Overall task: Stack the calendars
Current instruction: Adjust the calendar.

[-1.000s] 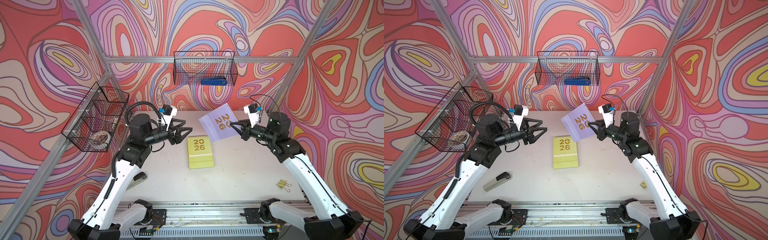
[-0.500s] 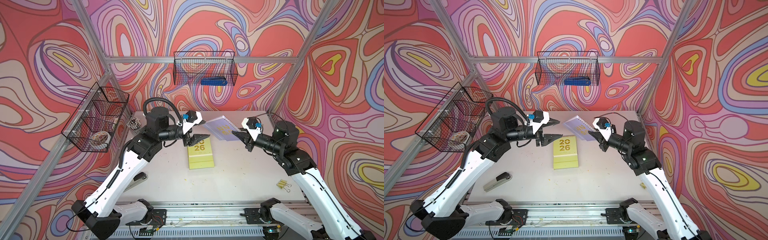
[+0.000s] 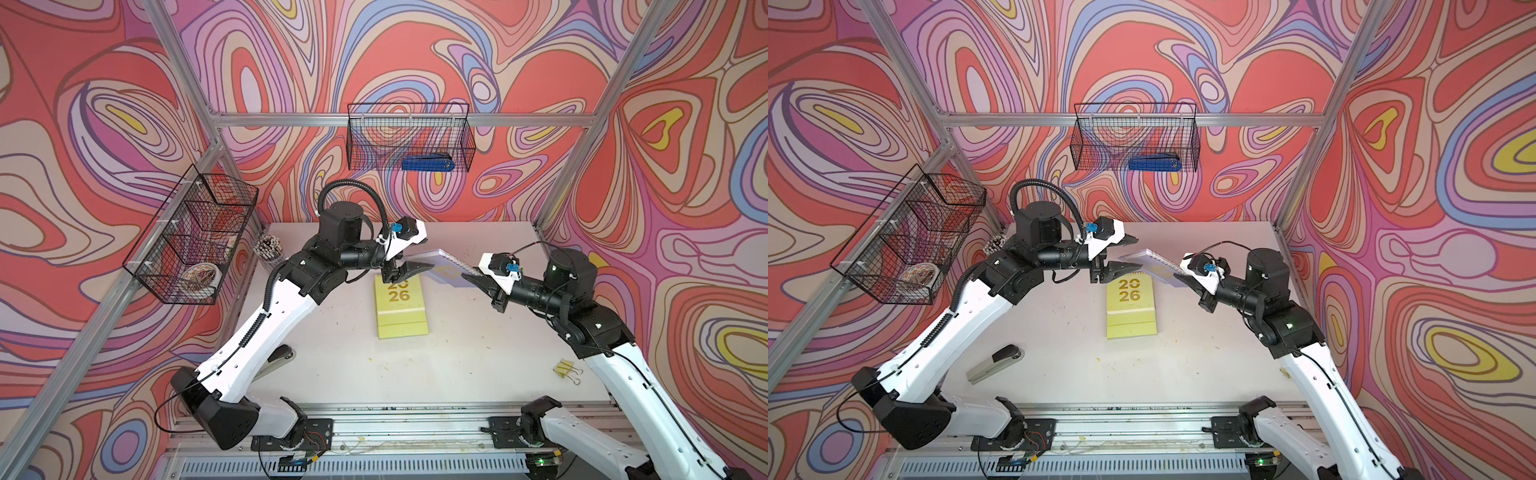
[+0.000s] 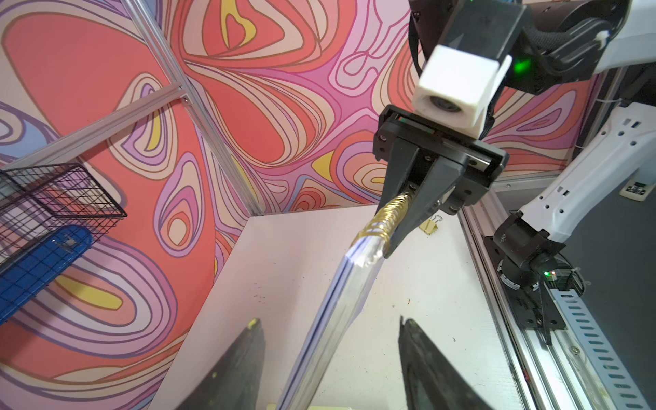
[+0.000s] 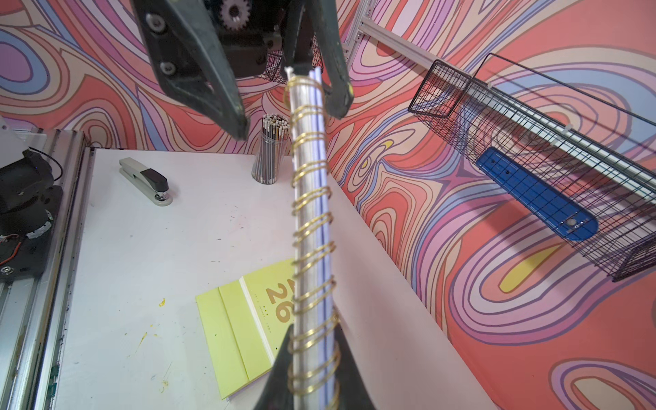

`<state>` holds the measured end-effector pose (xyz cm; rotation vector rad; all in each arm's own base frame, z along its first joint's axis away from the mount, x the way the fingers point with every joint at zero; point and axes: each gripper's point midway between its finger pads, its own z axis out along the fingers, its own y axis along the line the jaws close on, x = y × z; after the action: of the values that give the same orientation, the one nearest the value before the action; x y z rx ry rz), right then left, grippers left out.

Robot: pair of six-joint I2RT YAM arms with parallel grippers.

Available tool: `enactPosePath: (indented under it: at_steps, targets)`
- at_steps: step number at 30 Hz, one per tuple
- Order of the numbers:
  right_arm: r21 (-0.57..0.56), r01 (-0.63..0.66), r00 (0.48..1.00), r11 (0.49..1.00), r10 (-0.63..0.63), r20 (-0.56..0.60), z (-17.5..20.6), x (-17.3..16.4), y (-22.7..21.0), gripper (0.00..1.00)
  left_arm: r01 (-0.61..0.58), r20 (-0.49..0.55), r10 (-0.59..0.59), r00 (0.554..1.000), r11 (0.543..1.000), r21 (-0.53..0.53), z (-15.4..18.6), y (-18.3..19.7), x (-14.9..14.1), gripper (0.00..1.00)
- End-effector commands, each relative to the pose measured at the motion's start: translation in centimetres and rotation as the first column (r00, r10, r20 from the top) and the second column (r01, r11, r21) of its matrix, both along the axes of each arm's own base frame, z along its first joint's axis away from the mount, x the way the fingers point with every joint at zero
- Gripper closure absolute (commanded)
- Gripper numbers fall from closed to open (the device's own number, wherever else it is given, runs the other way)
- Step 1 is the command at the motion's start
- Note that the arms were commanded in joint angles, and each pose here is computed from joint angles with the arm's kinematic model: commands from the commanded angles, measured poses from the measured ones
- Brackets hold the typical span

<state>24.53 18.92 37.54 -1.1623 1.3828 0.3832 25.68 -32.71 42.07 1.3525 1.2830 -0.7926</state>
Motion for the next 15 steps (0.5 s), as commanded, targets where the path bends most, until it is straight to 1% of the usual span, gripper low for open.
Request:
enactPosePath:
  at_steps: [1, 5, 7, 11, 12, 15]
  targets:
    - [0.014, -0.030, 0.997, 0.999, 0.029, 0.071, 1.3, -0.4, 0.4, 1.00, 0.042, 0.011, -0.043, 0.999, 0.999, 0.031, -0.4, -0.7, -0.8, 0.45]
    - [0.014, -0.039, 0.996, 0.999, 0.038, 0.080, 1.4, -0.3, 0.5, 1.00, 0.057, -0.005, -0.057, 0.998, 0.997, 0.043, -1.1, -1.5, -0.8, 0.62]
    - [0.012, -0.041, 0.995, 0.999, 0.040, 0.088, 1.5, -0.3, 0.5, 1.00, 0.058, -0.008, -0.058, 0.998, 0.998, 0.039, -1.1, -1.8, -0.7, 0.76]
    - [0.009, -0.040, 0.995, 0.999, 0.039, 0.096, 1.4, -0.3, 0.5, 1.00, 0.055, -0.020, -0.055, 0.998, 0.998, 0.025, -1.0, -2.2, -0.4, 0.98]
    - [0.009, -0.036, 0.994, 0.999, 0.035, 0.100, 1.5, -0.2, 0.5, 0.95, 0.057, -0.027, -0.056, 0.998, 0.998, 0.024, -1.1, -2.3, -0.3, 1.00]
    - [0.017, -0.016, 0.994, 1.000, 0.014, 0.110, 1.5, -0.1, 0.2, 0.67, 0.062, -0.040, -0.061, 0.997, 0.998, 0.033, -1.4, -2.3, -0.3, 1.00]
